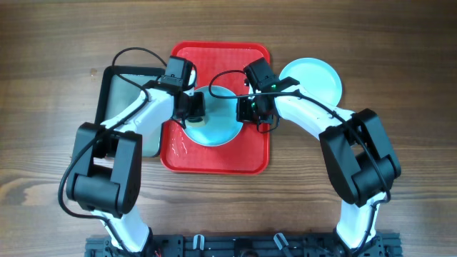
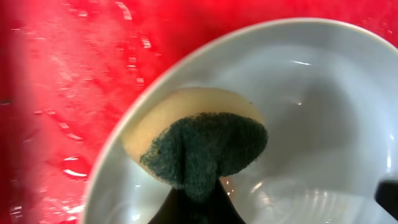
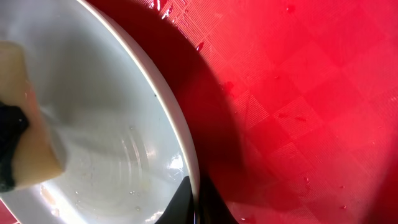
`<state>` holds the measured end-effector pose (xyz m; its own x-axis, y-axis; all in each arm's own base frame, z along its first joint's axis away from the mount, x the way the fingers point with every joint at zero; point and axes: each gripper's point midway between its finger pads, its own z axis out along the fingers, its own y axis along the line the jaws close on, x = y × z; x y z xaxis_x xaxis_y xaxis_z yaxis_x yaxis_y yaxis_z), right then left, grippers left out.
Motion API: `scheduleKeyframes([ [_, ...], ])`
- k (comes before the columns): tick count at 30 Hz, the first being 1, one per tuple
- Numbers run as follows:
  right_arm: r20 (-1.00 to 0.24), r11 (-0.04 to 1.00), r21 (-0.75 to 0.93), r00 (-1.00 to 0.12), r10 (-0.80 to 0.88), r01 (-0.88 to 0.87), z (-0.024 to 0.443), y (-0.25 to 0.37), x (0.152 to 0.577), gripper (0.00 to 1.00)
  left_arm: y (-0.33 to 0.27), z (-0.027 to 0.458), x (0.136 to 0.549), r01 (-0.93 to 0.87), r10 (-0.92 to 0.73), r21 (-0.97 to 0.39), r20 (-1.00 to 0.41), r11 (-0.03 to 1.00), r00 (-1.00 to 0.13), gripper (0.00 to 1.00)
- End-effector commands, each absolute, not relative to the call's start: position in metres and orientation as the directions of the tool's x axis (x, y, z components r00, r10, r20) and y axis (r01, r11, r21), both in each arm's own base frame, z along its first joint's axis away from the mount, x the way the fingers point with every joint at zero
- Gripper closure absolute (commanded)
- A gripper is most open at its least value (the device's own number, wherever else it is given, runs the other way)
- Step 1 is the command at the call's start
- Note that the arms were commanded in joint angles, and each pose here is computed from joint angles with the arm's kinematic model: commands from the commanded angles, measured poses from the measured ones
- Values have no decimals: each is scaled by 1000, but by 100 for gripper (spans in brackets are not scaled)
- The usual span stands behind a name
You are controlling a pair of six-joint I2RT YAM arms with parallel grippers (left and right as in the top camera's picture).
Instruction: Clean dirty plates on tray and stack at the side
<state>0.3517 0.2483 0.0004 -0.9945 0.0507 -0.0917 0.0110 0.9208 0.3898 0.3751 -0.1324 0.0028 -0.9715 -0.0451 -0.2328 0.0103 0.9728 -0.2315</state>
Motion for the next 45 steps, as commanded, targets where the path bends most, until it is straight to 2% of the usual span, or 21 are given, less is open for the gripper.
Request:
scheduleKeyframes([
  [1, -53, 923, 385, -999, -10, -29, -18, 260, 335, 96, -168, -39, 326, 53, 38, -303, -53, 951, -998, 96],
  [7, -56, 922, 386, -998, -10, -30, -18, 260, 336, 96, -183, -38, 324, 91, 73, -317, -68, 944, -995, 96],
  [15, -56, 922, 386, -998, -10, -31, -18, 260, 336, 96, -212, -17, 317, 130, 121, -521, -50, 844, -991, 96],
  [20, -56, 922, 386, -998, -10, -30, -18, 260, 336, 96, -203, 38, 348, 127, 42, -640, -146, 758, -988, 96],
  [24, -56, 922, 386, -998, -10, -30, -18, 260, 336, 95, -180, 110, 375, 170, -54, -710, -282, 683, -958, 96],
  [28, -56, 922, 386, -998, -10, -30, -18, 260, 336, 94, -137, 158, 383, 161, -157, -673, -386, 721, -909, 96],
  [31, -56, 922, 386, -998, -10, -30, -18, 260, 336, 70, -92, 171, 379, 58, -239, -578, -424, 814, -874, 96],
  [34, -58, 922, 387, -998, -9, -30, -18, 260, 337, 60, -45, 179, 366, -118, -346, -469, -436, 875, -831, 96],
  [37, -67, 919, 392, -998, -8, -33, -17, 262, 339, 60, 2, 192, 349, -302, -445, -347, -483, 888, -754, 96],
  [40, -68, 918, 395, -998, -1, -27, -17, 262, 340, 62, 39, 211, 331, -448, -512, -261, -555, 855, -655, 96],
  [42, -69, 919, 394, -998, -1, -28, -17, 262, 340, 69, 50, 227, 321, -476, -508, -231, -607, 848, -611, 96],
  [45, -67, 919, 393, -998, -1, -27, -17, 262, 339, 69, 50, 243, 314, -467, -505, -248, -642, 849, -577, 96],
])
